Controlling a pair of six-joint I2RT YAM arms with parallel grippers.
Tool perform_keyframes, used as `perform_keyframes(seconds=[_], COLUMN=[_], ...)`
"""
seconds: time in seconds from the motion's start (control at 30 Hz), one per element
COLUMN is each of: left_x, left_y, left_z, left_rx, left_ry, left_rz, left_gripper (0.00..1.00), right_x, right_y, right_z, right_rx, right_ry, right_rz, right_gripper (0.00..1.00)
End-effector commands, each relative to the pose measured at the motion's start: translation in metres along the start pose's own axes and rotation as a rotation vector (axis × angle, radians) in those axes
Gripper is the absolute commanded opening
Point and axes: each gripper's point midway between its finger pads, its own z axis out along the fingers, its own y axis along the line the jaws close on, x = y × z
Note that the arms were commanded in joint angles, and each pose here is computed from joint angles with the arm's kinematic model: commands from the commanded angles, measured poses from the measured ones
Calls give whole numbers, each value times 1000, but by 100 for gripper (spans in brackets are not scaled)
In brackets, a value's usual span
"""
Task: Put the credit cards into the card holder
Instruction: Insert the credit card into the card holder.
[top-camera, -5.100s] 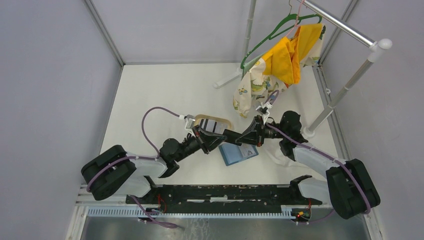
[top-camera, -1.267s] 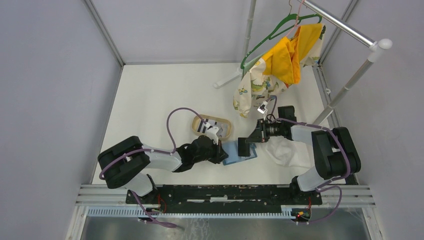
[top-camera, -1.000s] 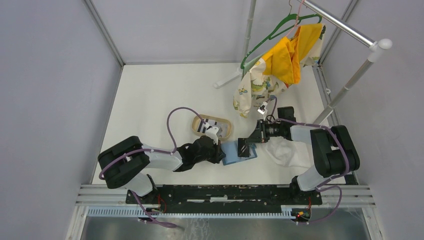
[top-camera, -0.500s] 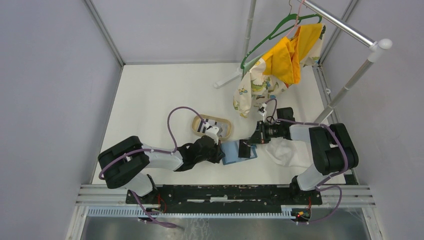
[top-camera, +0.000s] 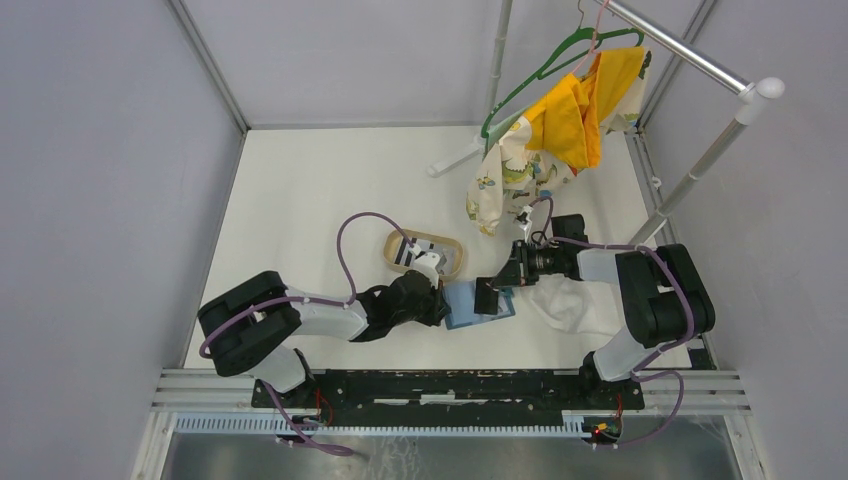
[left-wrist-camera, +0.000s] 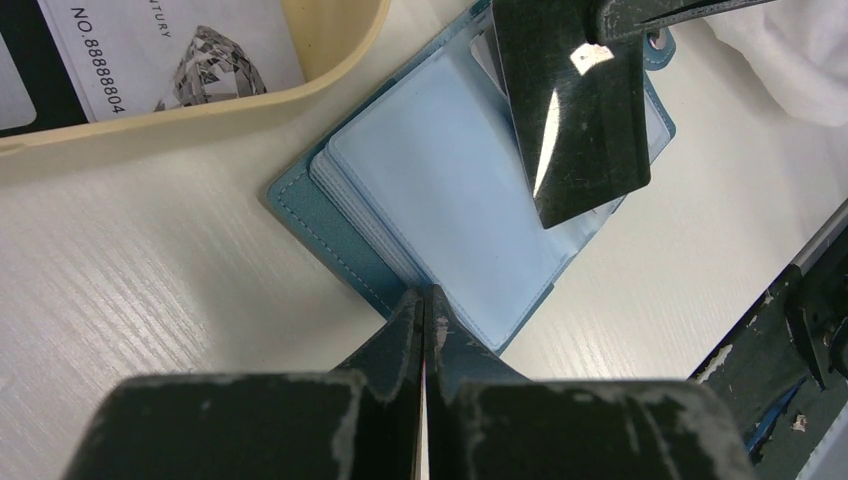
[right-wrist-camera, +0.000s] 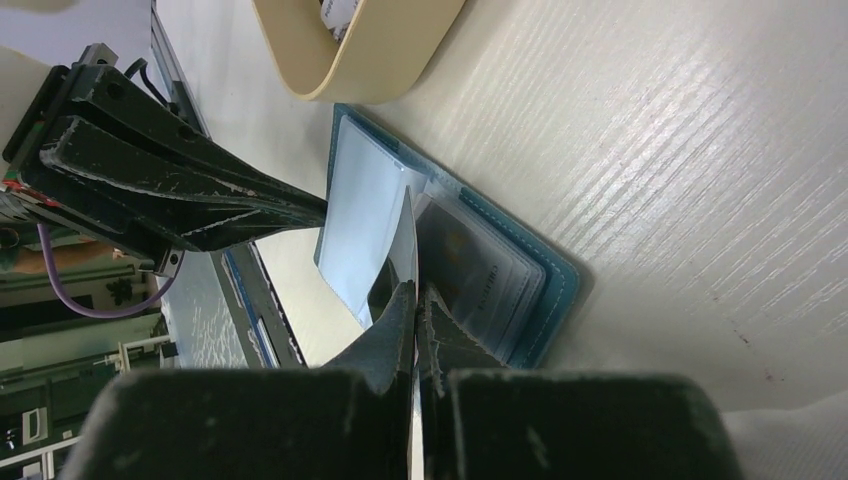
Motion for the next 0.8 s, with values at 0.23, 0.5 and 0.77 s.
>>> perform_keyframes(seconds=[0.23, 0.5, 0.77], left_x=[-9, -9, -8], left_y=[-7, -7, -7], left_z=[4, 5, 6], left_rx=[5, 3, 5], left_ry=[-26, -26, -22], left_rz=[48, 49, 52], left_gripper=[2, 2, 2], right_x=[-1, 1, 5], right_y=[-3, -3, -6], right_z=[8, 10, 13], right_rx=[17, 24, 57], right_ry=[1, 19, 56], right_rz=[-29, -40, -48], right_gripper=[0, 0, 0])
